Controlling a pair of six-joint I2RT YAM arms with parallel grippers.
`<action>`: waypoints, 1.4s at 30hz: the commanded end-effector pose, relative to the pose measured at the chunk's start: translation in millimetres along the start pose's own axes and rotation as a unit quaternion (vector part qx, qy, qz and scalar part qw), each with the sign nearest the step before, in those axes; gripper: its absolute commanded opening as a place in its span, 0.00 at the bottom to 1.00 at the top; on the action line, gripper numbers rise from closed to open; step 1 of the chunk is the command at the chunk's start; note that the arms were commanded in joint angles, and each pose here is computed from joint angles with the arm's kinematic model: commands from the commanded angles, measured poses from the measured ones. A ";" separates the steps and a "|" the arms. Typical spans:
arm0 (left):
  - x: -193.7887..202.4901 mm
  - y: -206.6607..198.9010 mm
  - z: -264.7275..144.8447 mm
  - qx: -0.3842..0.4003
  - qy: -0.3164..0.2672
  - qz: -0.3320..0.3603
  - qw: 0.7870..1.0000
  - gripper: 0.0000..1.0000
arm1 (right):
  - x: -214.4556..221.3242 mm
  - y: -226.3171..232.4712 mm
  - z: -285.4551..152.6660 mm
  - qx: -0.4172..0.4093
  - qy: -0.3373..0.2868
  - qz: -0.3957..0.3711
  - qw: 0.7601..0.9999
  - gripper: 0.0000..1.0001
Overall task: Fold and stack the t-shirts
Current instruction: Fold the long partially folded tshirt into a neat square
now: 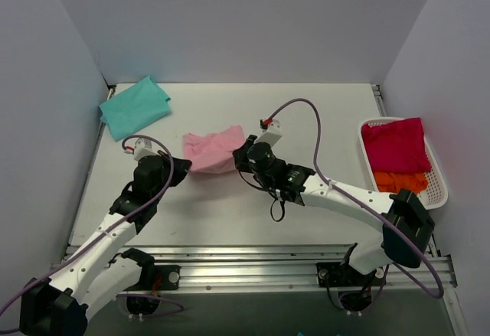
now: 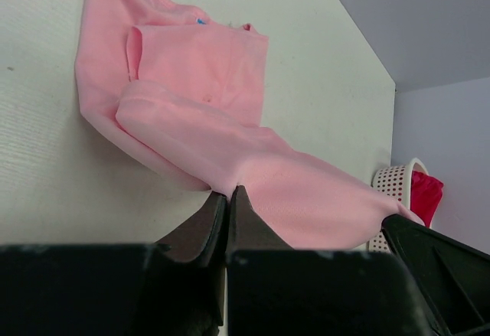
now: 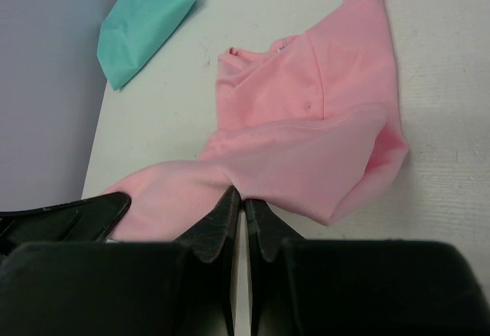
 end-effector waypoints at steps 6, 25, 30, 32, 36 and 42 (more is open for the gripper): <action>-22.3 -11.4 -7.2 -0.002 -0.042 -0.002 0.999 0.06 | -14.8 18.9 9.4 0.004 -0.020 -0.019 1.000 0.00; -59.1 -8.6 48.7 -0.041 -0.092 -0.004 0.995 0.07 | -26.4 17.5 104.4 0.020 0.006 -0.017 1.000 0.00; -71.7 -5.9 71.7 -0.054 -0.098 0.003 0.994 0.08 | -37.2 19.6 123.8 0.020 0.003 -0.016 1.000 0.00; -76.4 -7.4 90.6 -0.060 -0.100 0.011 0.993 0.11 | -41.5 20.2 139.5 0.021 0.005 -0.016 1.000 0.00; -97.2 5.1 149.8 -0.060 -0.088 0.004 0.994 0.18 | -68.4 5.4 185.2 0.038 -0.012 0.000 0.999 0.00; -144.1 5.9 306.4 0.031 -0.009 0.016 0.999 0.94 | -129.8 -13.7 283.5 0.036 -0.075 0.010 0.996 1.00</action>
Point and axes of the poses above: each gripper's point midway between its finger pads, its own z axis out along the fingers, its own y axis along the line the jaws close on, x = y × z, the point moved 7 cm from there along -z, back along the fingers, and after that the axes turned 7 degrees about z, right-handed, at the moved point
